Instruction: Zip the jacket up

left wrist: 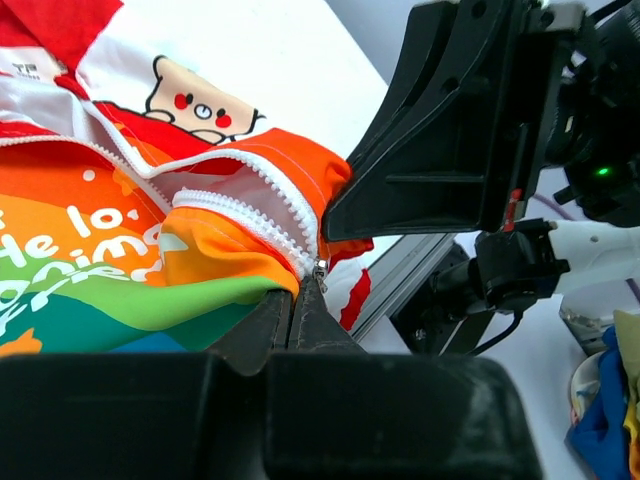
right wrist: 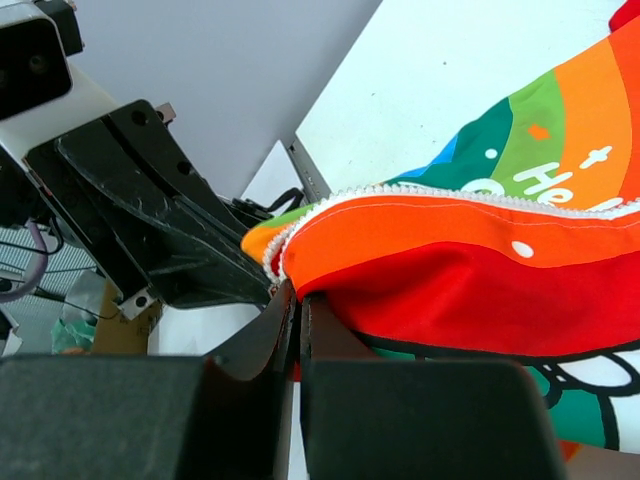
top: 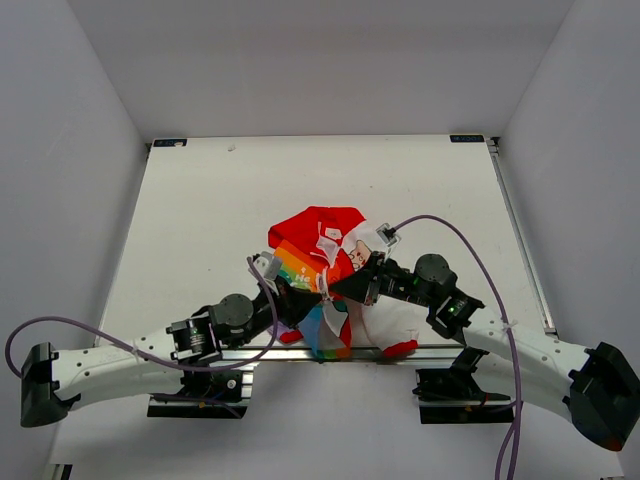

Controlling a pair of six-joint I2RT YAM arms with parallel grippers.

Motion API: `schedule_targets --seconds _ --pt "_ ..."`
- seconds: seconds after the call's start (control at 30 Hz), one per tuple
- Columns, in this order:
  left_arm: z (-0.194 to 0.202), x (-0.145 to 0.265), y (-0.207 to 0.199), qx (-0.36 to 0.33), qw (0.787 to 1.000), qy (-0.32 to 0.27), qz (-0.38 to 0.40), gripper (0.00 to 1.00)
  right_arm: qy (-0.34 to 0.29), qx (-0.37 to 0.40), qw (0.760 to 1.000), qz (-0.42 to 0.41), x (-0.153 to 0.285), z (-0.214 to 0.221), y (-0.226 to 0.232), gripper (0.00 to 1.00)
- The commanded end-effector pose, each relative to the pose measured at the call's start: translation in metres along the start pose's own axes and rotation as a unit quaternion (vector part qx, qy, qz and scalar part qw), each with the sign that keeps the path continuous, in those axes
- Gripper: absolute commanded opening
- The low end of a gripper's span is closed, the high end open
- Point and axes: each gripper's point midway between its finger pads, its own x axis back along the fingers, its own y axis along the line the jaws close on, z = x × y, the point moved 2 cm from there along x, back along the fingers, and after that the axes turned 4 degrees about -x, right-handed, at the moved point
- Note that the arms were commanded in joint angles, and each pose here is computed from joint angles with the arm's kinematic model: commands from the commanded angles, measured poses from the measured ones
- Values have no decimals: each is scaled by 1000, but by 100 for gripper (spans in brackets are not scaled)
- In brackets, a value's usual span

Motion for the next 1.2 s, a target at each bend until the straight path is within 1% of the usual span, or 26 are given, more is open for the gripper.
schedule_targets --seconds 0.0,0.07,0.2,0.23,0.3,0.33,0.37,0.47,0.53,0.57,0.63,0.67,0.73,0.77,0.8,0.83,0.9,0.93,1.03,1.07,1.1,1.13,1.17 --pt "15 -1 -3 -10 999 47 8 0 -75 19 996 -37 -2 -39 31 0" --pt "25 -4 -4 -16 997 73 7 0 -79 23 996 -39 -1 -42 35 0" --pt "35 -6 -11 -23 994 102 27 0 -79 34 996 -34 0 -46 38 0" --pt "38 -6 -10 -20 994 107 27 0 -70 36 996 -32 1 -44 38 0" --pt "40 -6 -10 -17 993 110 26 0 -54 45 997 -16 1 -40 32 0" --pt "39 -6 -10 -17 994 109 26 0 -52 43 998 -1 1 -40 29 0" --pt "39 -5 -10 -16 994 108 29 0 -35 32 998 29 2 -31 16 0" --pt "37 -3 -14 -16 993 107 39 0 -29 29 997 66 8 -23 -1 0" --pt "38 -3 -15 -14 993 111 43 0 -33 33 997 66 11 -23 -1 0" --pt "43 -1 -12 -16 992 124 35 0 -33 35 997 64 11 -24 0 0" --pt "45 -1 -9 -9 991 129 23 0 -19 51 997 55 10 -22 3 0" --pt "46 0 -7 -9 991 134 15 0 -14 57 997 52 9 -24 8 5" --pt "42 -1 -7 -1 991 131 6 0 20 57 997 55 9 -14 4 14" --pt "39 -2 -7 0 992 127 3 0 30 63 996 57 9 -12 3 23" --pt "37 -2 -8 6 992 124 2 0 42 63 995 59 10 -8 2 27" --pt "37 -2 -8 9 992 123 -1 0 52 65 995 55 11 -5 3 35" --pt "34 -4 -9 19 992 121 -4 0 62 72 994 51 12 -3 4 44" --pt "34 -5 -8 21 992 122 -6 0 64 70 994 56 14 -3 4 56" --pt "36 -6 -9 35 991 128 -11 0 65 75 993 64 17 -3 4 79" --pt "38 -6 -8 39 990 134 -11 0 66 76 993 66 19 -3 4 81" --pt "38 -7 -9 49 990 134 -11 0 70 86 992 68 20 -3 4 87" --pt "40 -7 -8 52 989 137 -12 0 69 91 991 67 21 -6 8 89" --pt "41 -9 -7 55 989 139 -17 0 84 88 990 77 25 -1 5 89"
